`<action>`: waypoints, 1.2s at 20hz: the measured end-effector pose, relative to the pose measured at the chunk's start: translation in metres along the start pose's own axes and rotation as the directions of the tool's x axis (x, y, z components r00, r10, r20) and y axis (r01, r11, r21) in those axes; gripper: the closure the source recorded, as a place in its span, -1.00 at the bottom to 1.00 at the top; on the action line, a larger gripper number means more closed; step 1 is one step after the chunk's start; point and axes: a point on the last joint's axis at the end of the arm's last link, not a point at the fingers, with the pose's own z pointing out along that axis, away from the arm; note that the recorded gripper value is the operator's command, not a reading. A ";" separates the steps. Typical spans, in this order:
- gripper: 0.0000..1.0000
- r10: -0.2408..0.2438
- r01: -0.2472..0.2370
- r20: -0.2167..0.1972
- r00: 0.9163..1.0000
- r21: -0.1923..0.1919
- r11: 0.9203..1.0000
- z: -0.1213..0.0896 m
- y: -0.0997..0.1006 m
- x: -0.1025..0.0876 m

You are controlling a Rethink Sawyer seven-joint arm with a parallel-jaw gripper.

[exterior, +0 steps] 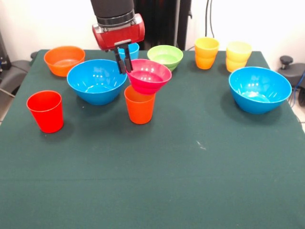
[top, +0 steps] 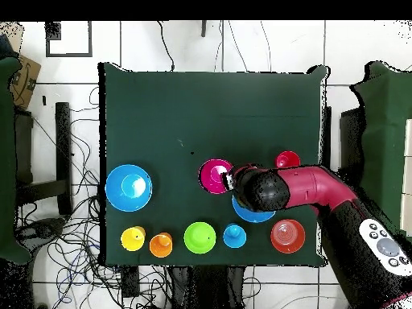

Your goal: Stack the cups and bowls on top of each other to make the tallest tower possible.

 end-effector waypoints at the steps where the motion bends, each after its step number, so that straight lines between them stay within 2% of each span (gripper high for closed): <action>1: 1.00 0.002 -0.002 -0.006 1.000 -0.002 1.000 -0.001 -0.001 0.000; 5: 1.00 0.007 -0.007 -0.018 1.000 -0.006 1.000 -0.004 -0.006 0.001; 12: 1.00 0.007 -0.007 -0.010 1.000 -0.007 1.000 0.001 -0.014 0.000; 24: 1.00 -0.033 0.032 -0.030 0.999 -0.031 0.999 0.026 -0.004 0.010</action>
